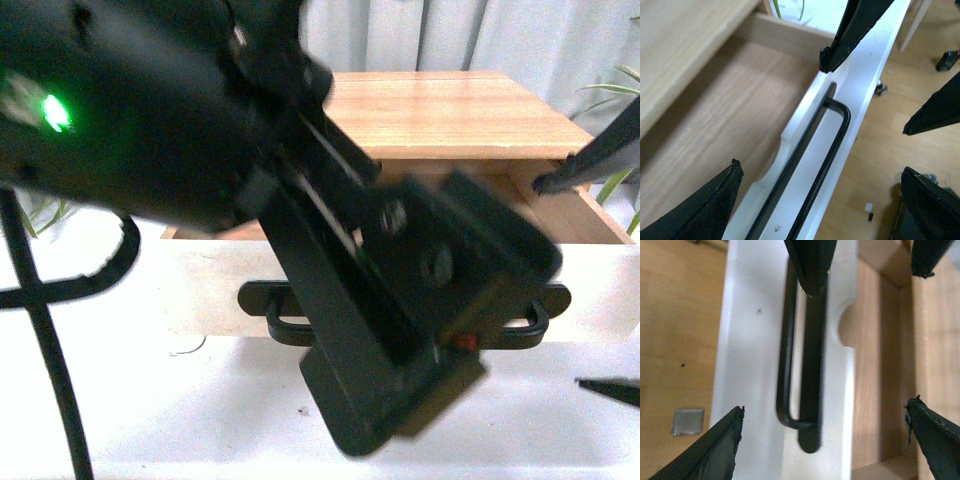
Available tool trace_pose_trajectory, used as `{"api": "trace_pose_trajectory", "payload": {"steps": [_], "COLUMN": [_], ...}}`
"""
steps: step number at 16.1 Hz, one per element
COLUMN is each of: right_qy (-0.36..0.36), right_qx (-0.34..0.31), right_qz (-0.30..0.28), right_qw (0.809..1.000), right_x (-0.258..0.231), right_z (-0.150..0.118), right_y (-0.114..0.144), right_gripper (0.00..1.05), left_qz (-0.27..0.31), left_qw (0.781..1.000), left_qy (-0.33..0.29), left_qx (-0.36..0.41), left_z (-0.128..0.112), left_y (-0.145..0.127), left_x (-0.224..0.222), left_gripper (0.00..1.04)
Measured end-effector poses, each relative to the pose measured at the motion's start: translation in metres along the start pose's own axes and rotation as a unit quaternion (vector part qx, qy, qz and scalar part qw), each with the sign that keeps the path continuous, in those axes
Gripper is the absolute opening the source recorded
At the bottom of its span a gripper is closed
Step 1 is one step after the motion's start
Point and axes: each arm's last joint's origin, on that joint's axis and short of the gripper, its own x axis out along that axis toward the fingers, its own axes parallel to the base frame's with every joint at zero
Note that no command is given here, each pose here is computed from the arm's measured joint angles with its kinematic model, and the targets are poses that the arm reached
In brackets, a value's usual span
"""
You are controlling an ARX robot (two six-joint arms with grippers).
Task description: Pull drawer
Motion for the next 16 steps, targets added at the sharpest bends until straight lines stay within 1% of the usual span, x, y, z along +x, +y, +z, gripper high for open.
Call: {"api": "trace_pose_trajectory", "payload": {"steps": [1,3,4,5,6,8,9,10,11,12,13,14,15,16], "right_qy": [-0.017,-0.033,-0.030,-0.024,-0.011,0.026,0.038,0.034,0.026,0.013,0.009,-0.007,-0.018,-0.032], "right_qx": [0.018,0.073,0.122,0.158,0.221,0.364,0.449,0.511,0.558,0.593,0.606,0.595,0.571,0.550], "right_qz": [-0.035,-0.123,-0.181,-0.214,-0.252,-0.284,-0.297,-0.309,-0.323,-0.339,-0.343,-0.379,-0.432,-0.476], "right_qw": [0.999,0.989,0.976,0.964,0.942,0.887,0.842,0.801,0.764,0.730,0.718,0.709,0.698,0.685], "right_x": [-0.005,-0.011,-0.014,-0.016,-0.018,-0.021,-0.025,-0.028,-0.032,-0.037,-0.039,-0.040,-0.040,-0.043], "right_z": [-0.002,-0.006,-0.009,-0.012,-0.019,-0.037,-0.047,-0.055,-0.059,-0.063,-0.065,-0.066,-0.064,-0.060], "right_y": [-0.009,-0.027,-0.036,-0.041,-0.047,-0.051,-0.051,-0.050,-0.050,-0.051,-0.050,-0.050,-0.045,-0.025], "right_gripper": [0.98,0.98,0.98,0.98,0.98,0.98,0.98,0.98,0.98,0.98,0.98,0.95,0.88,0.75], "left_qz": [0.013,0.071,0.104,0.123,0.163,0.215,0.243,0.276,0.311,0.349,0.369,0.383,0.404,0.460], "left_qw": [0.999,0.991,0.984,0.977,0.965,0.945,0.933,0.920,0.905,0.884,0.873,0.864,0.856,0.834], "left_qy": [-0.032,-0.098,-0.116,-0.124,-0.122,-0.116,-0.111,-0.113,-0.102,-0.085,-0.076,-0.071,-0.091,-0.153], "left_qx": [-0.014,-0.061,-0.091,-0.119,-0.168,-0.218,-0.242,-0.254,-0.271,-0.298,-0.309,-0.320,-0.311,-0.264], "left_z": [0.006,0.013,0.012,0.010,0.003,-0.007,-0.013,-0.019,-0.027,-0.037,-0.043,-0.049,-0.051,-0.063], "left_y": [0.007,0.030,0.041,0.048,0.058,0.073,0.079,0.086,0.091,0.095,0.097,0.099,0.100,0.092], "left_x": [-0.012,-0.033,-0.040,-0.044,-0.050,-0.057,-0.061,-0.065,-0.069,-0.074,-0.076,-0.079,-0.080,-0.084], "left_gripper": [0.98,0.98,0.98,0.98,0.98,0.98,0.98,0.98,0.98,0.98,0.98,0.98,0.96,0.82]}}
